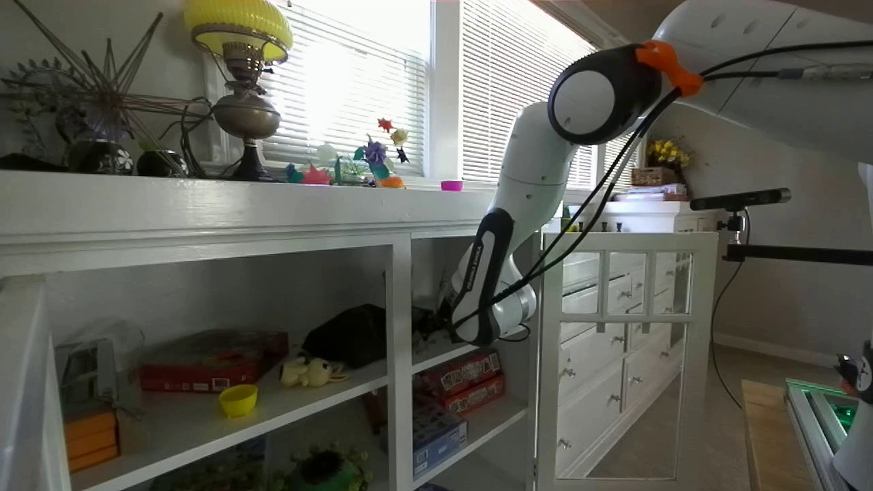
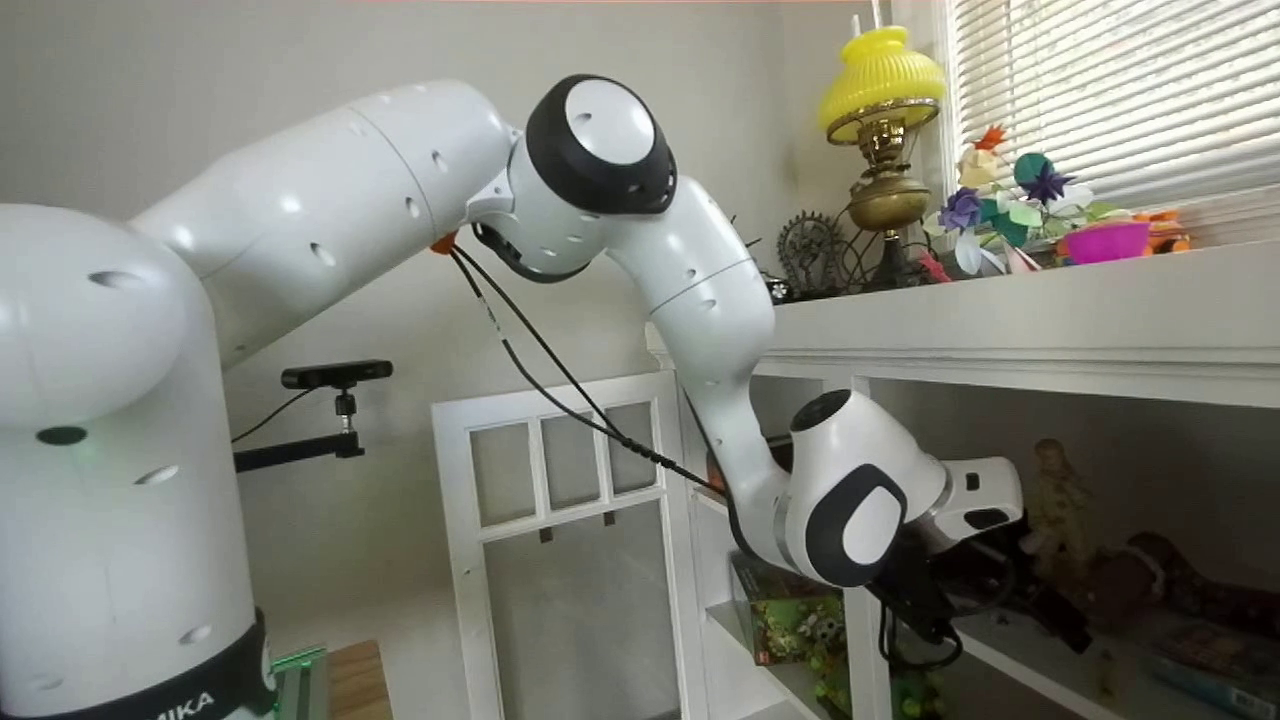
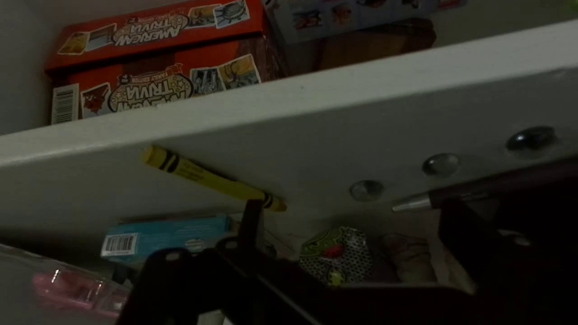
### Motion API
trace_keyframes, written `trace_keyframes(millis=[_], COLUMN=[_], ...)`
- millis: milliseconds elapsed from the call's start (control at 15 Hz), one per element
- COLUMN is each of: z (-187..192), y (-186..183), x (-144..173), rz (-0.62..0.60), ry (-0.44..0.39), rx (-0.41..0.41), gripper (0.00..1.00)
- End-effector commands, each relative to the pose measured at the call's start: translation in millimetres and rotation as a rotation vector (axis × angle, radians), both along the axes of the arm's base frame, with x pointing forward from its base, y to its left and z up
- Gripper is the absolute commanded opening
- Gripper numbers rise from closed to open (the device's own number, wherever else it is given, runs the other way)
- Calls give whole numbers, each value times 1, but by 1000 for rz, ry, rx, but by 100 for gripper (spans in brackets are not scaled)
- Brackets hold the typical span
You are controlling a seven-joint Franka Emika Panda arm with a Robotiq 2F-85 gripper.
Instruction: Place one shiny object in the pink bowl.
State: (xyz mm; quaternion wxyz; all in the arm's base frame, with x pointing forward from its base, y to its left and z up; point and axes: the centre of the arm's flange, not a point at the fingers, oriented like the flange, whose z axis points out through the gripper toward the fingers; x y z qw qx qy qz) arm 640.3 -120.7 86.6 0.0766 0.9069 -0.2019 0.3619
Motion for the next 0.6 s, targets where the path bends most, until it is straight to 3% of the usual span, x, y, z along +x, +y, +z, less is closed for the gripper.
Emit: trace_keyframes(millis=[0, 67, 133, 200, 333, 533], z=[-6, -6, -8, -8, -10, -12], y=[0, 1, 2, 3, 3, 1], x=[12, 12, 11, 12, 12, 14], rz=[7, 14, 16, 20, 24, 23], ry=[-2, 0, 0, 2, 5, 4], rx=[-7, -6, -8, -9, -11, -15], gripper=[100, 100, 93, 74, 62, 60])
